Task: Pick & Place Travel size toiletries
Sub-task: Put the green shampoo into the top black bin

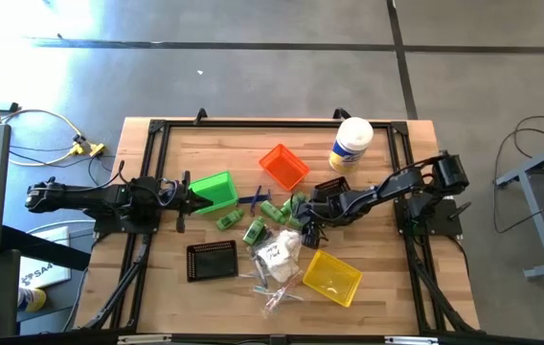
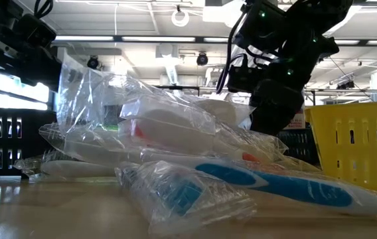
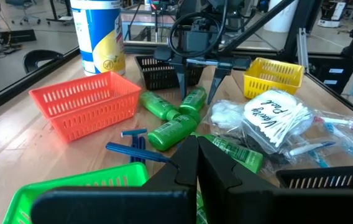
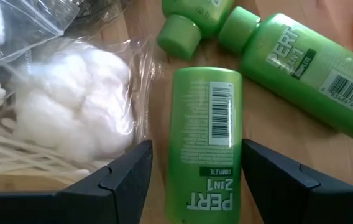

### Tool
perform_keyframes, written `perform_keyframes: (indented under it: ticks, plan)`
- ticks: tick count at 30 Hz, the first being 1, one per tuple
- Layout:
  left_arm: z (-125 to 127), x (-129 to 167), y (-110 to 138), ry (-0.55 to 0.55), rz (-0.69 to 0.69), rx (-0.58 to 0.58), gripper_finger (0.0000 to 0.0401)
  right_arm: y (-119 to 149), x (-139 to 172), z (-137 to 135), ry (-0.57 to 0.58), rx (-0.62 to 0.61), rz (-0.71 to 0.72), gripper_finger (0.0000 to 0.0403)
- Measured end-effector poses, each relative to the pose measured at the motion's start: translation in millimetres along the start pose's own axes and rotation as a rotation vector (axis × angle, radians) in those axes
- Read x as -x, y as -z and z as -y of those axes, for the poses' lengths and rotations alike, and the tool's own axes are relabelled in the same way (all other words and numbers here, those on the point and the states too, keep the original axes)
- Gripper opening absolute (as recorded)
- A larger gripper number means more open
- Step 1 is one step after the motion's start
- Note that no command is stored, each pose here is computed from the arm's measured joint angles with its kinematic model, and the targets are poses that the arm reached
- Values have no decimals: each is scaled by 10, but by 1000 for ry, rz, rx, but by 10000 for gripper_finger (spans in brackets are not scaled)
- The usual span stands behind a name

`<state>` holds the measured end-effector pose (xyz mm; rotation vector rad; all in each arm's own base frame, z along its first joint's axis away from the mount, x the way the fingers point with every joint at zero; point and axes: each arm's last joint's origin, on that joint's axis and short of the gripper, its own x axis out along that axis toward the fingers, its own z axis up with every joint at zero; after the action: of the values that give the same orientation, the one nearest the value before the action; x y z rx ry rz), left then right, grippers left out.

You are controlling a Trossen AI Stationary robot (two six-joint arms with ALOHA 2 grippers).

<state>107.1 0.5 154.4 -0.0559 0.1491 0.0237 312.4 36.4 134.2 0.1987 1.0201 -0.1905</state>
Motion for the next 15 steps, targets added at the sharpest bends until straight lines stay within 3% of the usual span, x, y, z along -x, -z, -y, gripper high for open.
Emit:
perform_keyframes:
  ticks: [15]
  plan:
    - [1,0,0,3,0,0,0,-6,0,-3,-4,2,4,159]
